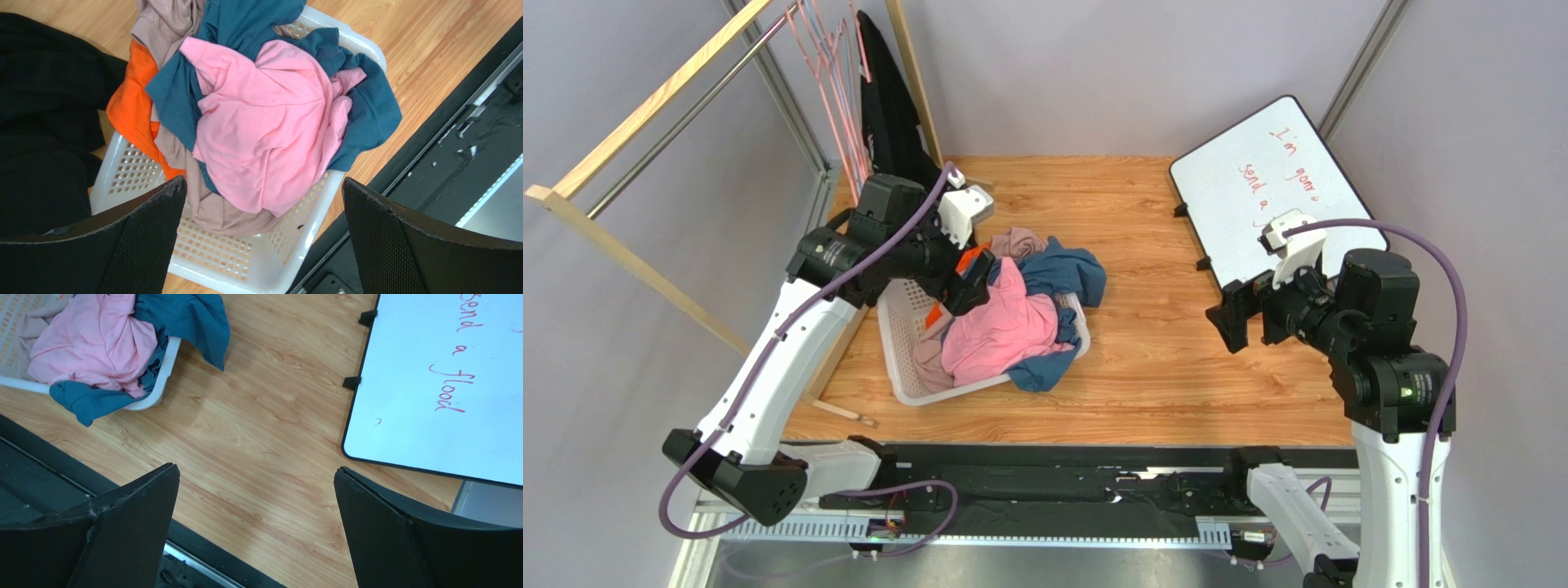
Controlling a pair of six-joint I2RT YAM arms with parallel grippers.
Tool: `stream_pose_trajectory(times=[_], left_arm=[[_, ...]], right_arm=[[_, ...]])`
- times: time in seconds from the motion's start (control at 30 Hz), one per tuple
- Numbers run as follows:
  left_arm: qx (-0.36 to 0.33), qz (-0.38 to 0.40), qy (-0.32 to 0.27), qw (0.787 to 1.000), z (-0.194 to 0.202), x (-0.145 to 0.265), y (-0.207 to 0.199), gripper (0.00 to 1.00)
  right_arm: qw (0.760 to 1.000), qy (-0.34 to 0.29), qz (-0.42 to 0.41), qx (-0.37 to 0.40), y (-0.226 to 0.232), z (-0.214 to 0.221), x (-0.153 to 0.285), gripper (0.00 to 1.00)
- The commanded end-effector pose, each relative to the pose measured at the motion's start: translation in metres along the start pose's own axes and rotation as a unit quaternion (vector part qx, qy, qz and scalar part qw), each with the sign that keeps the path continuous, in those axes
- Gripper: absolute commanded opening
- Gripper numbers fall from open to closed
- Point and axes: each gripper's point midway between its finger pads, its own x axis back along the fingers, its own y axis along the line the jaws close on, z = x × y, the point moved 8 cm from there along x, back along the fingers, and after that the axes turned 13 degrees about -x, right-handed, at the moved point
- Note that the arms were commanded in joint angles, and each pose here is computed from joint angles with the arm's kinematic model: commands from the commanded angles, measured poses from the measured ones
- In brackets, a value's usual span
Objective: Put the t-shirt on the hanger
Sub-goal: Pick up the T-shirt and place it in the bin.
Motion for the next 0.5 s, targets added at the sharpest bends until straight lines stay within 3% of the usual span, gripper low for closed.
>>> stream_pose_trajectory(times=[0.0,0.13,0.47], left_arm=[[-0.05,-0.001,0.005,0.999,0.001,-0.002,0.005,0.99],[-0.067,0.014,0.072,0.995,0.025,-0.029,0.01,0.99],[-0.084,0.048,0.141,0.985,0.048,-0.104,0.033,0.93]], right_arm=[[1.0,0.013,-0.024,-0.015,0.002,0.002,-0.005,1.0],[0.999,0.019,-0.041,-0.029,0.003,0.002,-0.009,1.0],[0.998,0.029,-0.046,-0.03,0.004,0.0,-0.009,1.0]])
